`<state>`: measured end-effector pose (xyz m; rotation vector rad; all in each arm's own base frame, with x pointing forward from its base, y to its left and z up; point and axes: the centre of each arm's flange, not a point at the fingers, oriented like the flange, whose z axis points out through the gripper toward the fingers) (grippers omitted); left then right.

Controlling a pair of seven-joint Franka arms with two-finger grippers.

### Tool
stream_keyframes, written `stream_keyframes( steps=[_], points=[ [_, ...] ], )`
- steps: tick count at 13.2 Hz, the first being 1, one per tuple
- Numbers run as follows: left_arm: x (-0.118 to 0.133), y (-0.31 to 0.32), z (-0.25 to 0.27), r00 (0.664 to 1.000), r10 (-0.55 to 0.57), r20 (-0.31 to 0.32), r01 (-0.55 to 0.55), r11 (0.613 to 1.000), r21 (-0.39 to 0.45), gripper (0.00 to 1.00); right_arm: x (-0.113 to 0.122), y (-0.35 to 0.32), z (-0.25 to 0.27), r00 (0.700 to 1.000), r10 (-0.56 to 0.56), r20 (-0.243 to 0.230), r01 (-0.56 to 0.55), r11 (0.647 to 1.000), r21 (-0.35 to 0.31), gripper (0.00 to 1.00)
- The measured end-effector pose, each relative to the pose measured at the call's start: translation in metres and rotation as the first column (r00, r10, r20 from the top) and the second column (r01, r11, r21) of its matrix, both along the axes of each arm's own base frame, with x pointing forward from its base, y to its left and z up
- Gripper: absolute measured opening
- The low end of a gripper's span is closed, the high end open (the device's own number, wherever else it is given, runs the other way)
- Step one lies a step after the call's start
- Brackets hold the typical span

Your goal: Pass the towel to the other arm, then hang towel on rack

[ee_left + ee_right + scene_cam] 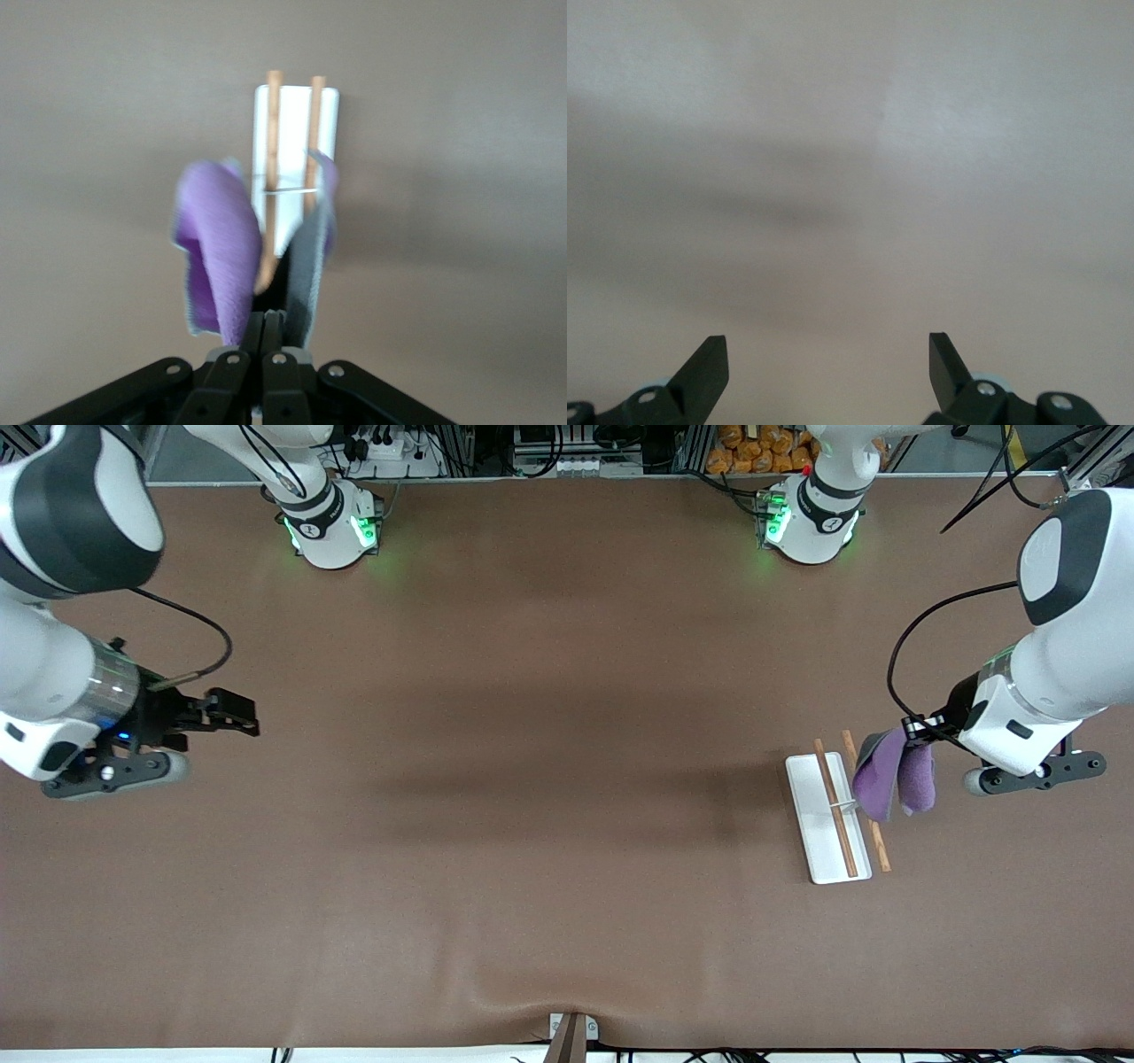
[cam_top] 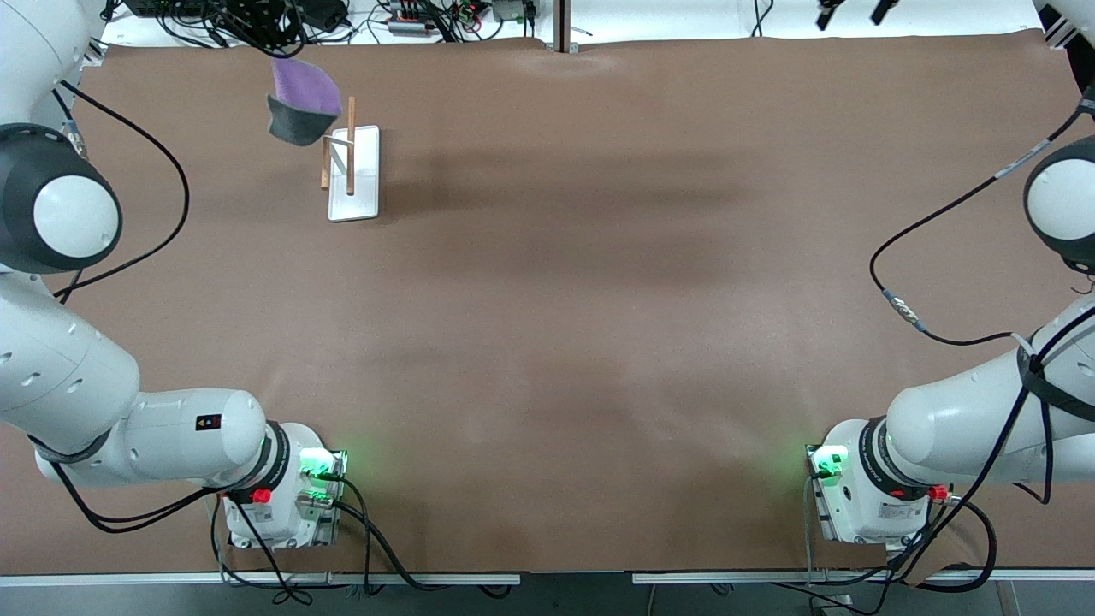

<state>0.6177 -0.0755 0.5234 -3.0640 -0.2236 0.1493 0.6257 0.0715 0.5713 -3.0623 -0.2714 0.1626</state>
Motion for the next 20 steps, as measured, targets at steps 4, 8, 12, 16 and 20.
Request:
stream_keyframes(
  steps=[4,8,12,16,20],
  points=[
    [0.0,0.022,-0.003,1.0,0.018,-0.019,-0.018,1.0,0.009,0.02,-0.021,-0.019,0.019,1.0,-0.021,0.008,0.022,0.999,-0.046,1.0],
    [0.0,0.027,-0.006,0.999,0.029,-0.026,-0.029,1.0,0.01,0.02,-0.051,-0.053,0.032,0.996,-0.086,0.006,0.086,0.993,-0.08,1.0],
    [0.002,0.044,-0.014,0.998,0.055,-0.04,-0.054,0.998,0.01,0.02,-0.07,-0.087,0.041,0.988,-0.152,0.01,0.152,0.986,-0.075,1.0],
    [0.006,0.045,-0.029,0.996,0.056,-0.066,-0.056,0.998,0.008,0.02,-0.083,-0.112,0.053,0.978,-0.205,0.023,0.206,0.978,-0.03,1.0],
    [0.008,0.043,-0.037,0.996,0.051,-0.074,-0.051,0.999,0.005,0.02,-0.085,-0.116,0.055,0.976,-0.215,0.031,0.216,0.976,-0.029,1.0]
  ],
)
